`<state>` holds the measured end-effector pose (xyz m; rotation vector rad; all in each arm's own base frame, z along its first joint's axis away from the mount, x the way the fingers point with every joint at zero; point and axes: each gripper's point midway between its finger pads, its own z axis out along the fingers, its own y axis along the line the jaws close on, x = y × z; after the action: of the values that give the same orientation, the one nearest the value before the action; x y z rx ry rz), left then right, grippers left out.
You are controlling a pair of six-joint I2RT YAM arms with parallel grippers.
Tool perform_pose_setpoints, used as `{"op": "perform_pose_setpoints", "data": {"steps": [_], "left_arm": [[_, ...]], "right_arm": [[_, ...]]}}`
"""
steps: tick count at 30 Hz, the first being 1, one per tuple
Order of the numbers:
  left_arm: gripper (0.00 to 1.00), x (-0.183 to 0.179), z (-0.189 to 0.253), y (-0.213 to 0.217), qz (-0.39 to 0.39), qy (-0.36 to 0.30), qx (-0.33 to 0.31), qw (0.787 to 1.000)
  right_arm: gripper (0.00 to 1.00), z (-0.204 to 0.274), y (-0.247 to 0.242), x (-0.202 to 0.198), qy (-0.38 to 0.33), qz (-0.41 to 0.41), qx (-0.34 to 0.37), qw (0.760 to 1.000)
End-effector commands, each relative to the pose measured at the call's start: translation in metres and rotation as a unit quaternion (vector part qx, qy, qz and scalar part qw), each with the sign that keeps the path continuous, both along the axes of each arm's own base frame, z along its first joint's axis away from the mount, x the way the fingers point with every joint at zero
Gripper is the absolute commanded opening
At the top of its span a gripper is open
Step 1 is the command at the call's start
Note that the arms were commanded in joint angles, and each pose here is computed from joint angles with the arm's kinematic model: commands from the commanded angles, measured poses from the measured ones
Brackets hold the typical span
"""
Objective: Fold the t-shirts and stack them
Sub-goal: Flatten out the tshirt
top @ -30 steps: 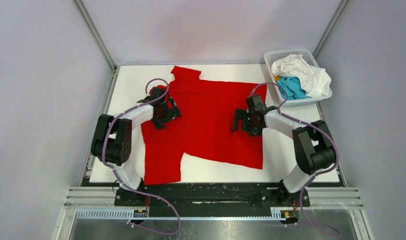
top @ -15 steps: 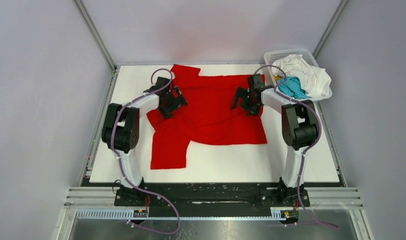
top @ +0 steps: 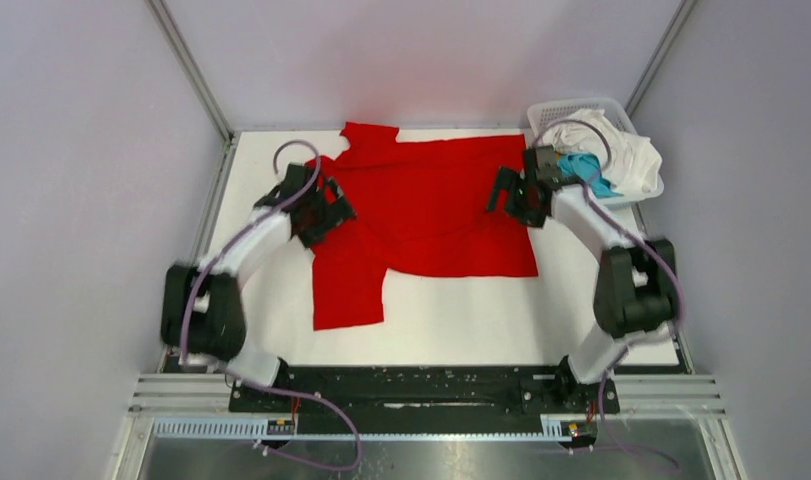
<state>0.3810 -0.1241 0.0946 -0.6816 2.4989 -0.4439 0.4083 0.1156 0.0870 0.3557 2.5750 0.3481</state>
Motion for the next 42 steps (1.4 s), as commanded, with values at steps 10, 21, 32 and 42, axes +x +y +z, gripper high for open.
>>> {"op": "perform_pose_setpoints", "data": {"steps": [10,21,32,42], "left_arm": [[0.99,-0.188,-0.051,0.052,0.07,0.106,0.071,0.989],[0.63,-0.21,-0.075,0.049,0.071,0.137,0.092,0.984],[0.36,-0.203,-0.087,0.043,0.053,0.15,0.105,0.982],[0.0,-0.197,-0.085,0.038,0.032,0.137,0.105,0.985]], "right_arm": [[0.99,0.017,-0.06,-0.1,-0.126,-0.131,-0.026,0.983],[0.99,0.015,-0.06,-0.104,-0.119,-0.125,-0.03,0.984],[1.0,0.011,-0.07,-0.108,-0.108,-0.133,-0.059,0.983],[1.0,-0.004,-0.083,-0.116,-0.066,-0.154,-0.093,0.982]]}}
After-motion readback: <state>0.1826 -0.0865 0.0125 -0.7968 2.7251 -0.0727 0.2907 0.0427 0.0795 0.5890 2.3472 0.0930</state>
